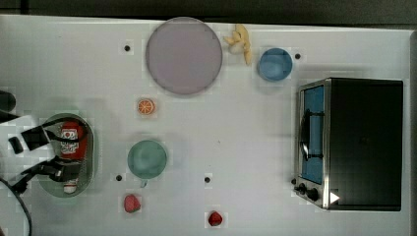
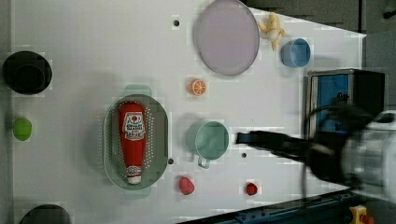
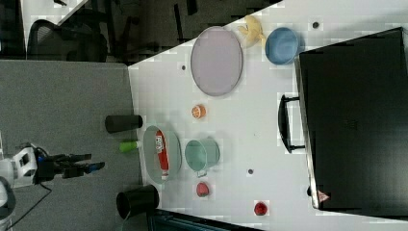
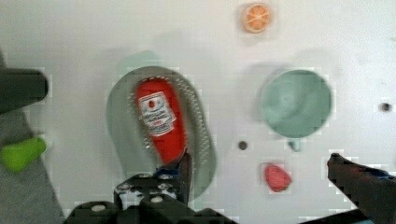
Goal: Pick Ketchup from the table and place it in strainer.
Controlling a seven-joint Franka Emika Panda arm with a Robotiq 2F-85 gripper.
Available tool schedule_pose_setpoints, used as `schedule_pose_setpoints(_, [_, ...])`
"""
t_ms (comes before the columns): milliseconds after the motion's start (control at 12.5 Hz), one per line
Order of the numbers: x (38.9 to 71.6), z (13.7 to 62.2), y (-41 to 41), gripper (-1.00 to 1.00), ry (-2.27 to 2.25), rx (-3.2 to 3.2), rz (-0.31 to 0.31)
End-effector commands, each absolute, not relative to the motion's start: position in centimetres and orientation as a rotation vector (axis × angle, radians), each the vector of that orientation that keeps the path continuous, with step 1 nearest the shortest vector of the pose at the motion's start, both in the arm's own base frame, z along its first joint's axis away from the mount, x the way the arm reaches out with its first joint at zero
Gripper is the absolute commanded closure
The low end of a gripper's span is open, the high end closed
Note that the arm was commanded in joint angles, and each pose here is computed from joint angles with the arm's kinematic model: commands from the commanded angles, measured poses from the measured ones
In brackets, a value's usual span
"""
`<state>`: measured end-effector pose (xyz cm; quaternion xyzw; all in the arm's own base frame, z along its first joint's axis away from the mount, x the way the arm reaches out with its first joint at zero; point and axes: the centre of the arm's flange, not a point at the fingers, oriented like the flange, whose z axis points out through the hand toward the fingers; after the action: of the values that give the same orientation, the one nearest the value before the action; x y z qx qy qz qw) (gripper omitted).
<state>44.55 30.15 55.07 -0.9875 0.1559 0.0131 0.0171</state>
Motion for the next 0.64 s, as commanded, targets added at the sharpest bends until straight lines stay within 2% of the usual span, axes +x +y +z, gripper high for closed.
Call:
schedule_pose_setpoints(80, [49.5, 55.6, 19.5, -1.00, 0.876, -2.989, 0.111])
schedule_pose_setpoints(400, [52.4, 58.5, 7.6, -1.00, 1.185, -2.837, 0.038])
schedule_pose_setpoints(640, [52.6, 58.6, 0.9, -1.00, 1.339, -2.769, 0.048])
